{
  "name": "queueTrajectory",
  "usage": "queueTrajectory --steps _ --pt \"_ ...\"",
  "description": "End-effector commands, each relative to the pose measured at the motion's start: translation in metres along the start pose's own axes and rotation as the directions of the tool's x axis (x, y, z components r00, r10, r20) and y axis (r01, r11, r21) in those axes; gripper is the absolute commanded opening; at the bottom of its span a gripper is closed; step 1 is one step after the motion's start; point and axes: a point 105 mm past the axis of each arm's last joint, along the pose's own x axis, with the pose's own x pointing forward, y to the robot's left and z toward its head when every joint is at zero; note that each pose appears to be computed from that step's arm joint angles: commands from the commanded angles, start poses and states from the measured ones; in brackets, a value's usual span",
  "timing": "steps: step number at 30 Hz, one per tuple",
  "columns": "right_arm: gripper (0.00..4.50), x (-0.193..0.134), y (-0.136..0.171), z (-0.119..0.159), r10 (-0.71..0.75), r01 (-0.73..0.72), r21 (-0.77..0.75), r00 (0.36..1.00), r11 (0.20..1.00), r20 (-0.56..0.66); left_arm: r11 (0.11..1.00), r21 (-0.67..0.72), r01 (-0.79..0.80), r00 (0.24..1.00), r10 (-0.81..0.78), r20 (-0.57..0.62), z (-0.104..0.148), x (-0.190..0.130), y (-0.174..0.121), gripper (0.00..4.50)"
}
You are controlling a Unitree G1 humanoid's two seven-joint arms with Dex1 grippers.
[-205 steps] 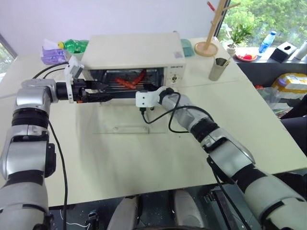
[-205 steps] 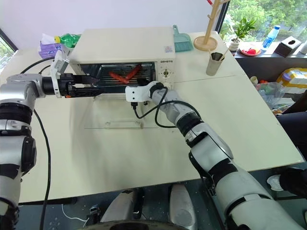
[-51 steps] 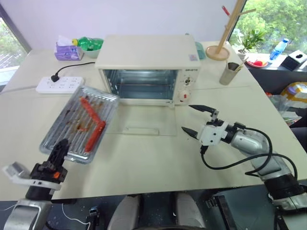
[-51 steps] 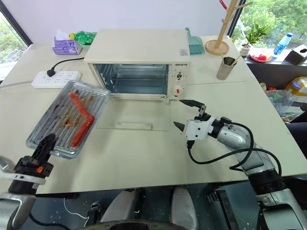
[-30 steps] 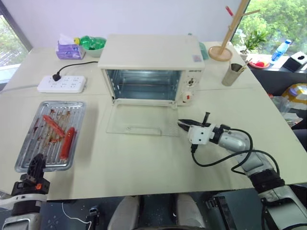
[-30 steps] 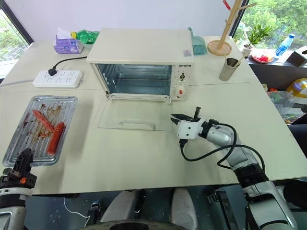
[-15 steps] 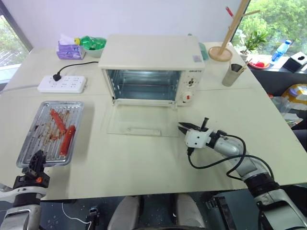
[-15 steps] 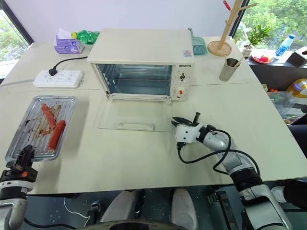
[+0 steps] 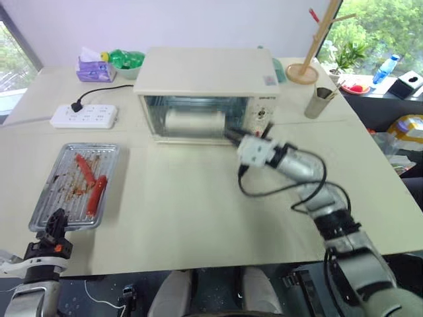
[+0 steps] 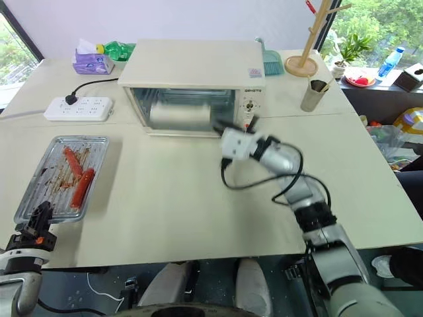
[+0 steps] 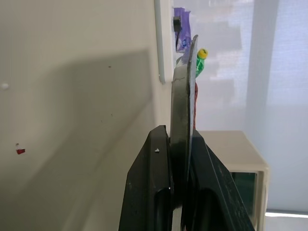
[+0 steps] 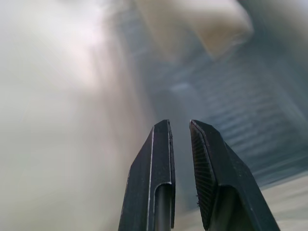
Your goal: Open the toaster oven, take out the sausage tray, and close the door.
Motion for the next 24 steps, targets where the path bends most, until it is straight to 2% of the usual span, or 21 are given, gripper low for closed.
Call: queueTrajectory --steps 1,9,11,12,13,15,18,20,24 --pt "0.63 -0.007 -0.002 0.007 0.003 -0.004 0.042 1.0 0.999 0.019 0.999 0.014 0.036 0.999 -0.036 -0.012 0.002 0.0 -0.007 0.0" --pt "0.63 -0.041 0.022 0.013 0.186 -0.189 0.304 0.982 0.934 0.039 0.999 0.018 0.038 0.994 -0.036 -0.103 -0.011 0.0 -0.008 0.0" --pt "1.17 -0.058 0.025 0.014 0.259 -0.257 0.421 0.964 0.87 0.054 0.999 0.031 0.032 0.99 -0.028 -0.138 -0.015 0.001 -0.008 0.0" --pt "1.47 -0.067 0.03 0.013 0.315 -0.301 0.501 0.947 0.812 0.058 0.999 0.036 0.03 0.988 -0.024 -0.152 -0.017 0.002 -0.008 0.0" --pt "1.97 -0.08 0.04 0.016 0.41 -0.383 0.573 0.908 0.725 0.089 0.999 0.04 0.035 0.986 -0.028 -0.166 -0.019 0.003 -0.009 0.0" --pt "3.04 -0.1 0.049 0.027 0.51 -0.482 0.636 0.846 0.603 0.157 0.998 0.044 0.047 0.982 -0.038 -0.186 -0.02 0.006 -0.013 0.0" --pt "4.48 -0.114 0.047 0.028 0.545 -0.496 0.677 0.822 0.544 0.164 0.997 0.055 0.052 0.971 -0.038 -0.238 -0.026 0.009 -0.016 0.0" --pt "4.48 -0.122 0.044 0.03 0.558 -0.508 0.688 0.811 0.519 0.178 0.997 0.057 0.049 0.957 -0.03 -0.288 -0.034 0.008 -0.015 0.0" --pt "4.48 -0.129 0.042 0.021 0.56 -0.472 0.702 0.819 0.533 0.125 0.996 0.071 0.045 0.906 -0.01 -0.423 -0.056 0.006 -0.012 0.0"
